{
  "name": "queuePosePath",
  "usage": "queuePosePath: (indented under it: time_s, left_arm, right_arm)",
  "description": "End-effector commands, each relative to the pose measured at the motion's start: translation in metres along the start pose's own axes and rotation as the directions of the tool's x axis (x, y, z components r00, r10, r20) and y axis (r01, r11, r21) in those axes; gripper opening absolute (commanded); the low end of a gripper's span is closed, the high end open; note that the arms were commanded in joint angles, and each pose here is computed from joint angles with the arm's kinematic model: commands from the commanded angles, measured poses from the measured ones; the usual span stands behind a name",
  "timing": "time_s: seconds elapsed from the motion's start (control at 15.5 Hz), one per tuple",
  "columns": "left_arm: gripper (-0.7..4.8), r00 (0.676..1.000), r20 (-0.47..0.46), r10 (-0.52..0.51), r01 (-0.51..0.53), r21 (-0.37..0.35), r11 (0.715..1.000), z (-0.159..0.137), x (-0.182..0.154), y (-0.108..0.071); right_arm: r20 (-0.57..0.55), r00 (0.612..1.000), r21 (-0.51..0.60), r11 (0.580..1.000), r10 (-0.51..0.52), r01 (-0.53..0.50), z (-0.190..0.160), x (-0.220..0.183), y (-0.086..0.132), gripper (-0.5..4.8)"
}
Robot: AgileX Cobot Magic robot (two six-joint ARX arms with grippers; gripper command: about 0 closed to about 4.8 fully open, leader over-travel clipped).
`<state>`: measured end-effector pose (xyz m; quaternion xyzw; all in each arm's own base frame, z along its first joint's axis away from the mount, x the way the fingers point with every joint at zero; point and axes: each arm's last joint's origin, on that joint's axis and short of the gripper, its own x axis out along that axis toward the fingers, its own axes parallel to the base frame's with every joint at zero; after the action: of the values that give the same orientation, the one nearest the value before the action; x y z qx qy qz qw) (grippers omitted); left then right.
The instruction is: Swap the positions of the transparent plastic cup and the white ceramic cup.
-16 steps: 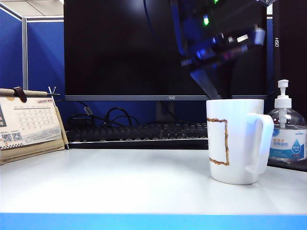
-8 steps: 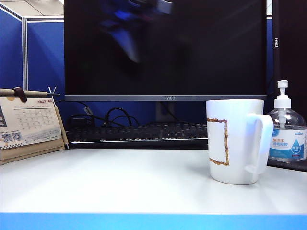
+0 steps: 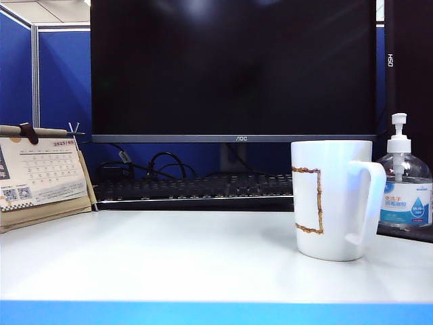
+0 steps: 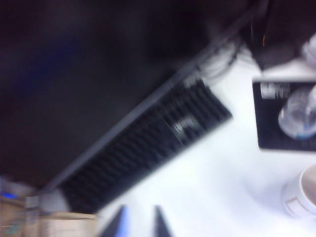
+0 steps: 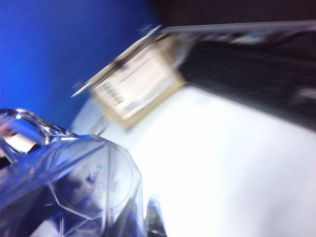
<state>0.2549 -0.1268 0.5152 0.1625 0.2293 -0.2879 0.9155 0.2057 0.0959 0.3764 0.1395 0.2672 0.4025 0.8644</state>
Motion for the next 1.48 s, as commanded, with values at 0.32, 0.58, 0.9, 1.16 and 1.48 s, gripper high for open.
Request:
queuePosePath:
  time_s: [0.32, 0.58, 0.9, 1.16, 1.48]
  left_arm:
    - [0.46, 0.986, 0.139, 0.091, -0.092, -0.001, 0.996, -0.064, -0.079, -0.022]
    - [0.17, 0.874, 0.447, 0.191, -0.157, -0.113, 0.981, -0.187, -0.074, -0.051]
    - [0.17, 0.874, 0.394, 0.283, -0.199, -0.240, 0.950, -0.265, -0.064, -0.067]
    - [0.17, 0.931, 0.266, 0.251, -0.163, -0.313, 0.936, -0.305, -0.026, -0.074]
    - [0.18, 0.946, 0.282, 0.162, -0.064, -0.328, 0.942, -0.322, -0.005, -0.079]
  right_arm:
    - [-0.043, 0.990, -0.054, 0.989, 0.135, -0.137, 0.015, 0.052, 0.018, -0.08]
    - [-0.052, 0.984, -0.060, 0.983, 0.169, -0.172, 0.019, 0.065, 0.019, -0.08]
    - [-0.192, 0.958, -0.067, 0.971, 0.215, -0.231, 0.022, 0.127, 0.037, -0.08]
    - [-0.340, 0.926, -0.079, 0.976, 0.163, -0.201, 0.012, 0.175, 0.036, -0.08]
    - [-0.498, 0.864, -0.052, 0.992, 0.074, -0.115, -0.028, 0.229, 0.007, -0.08]
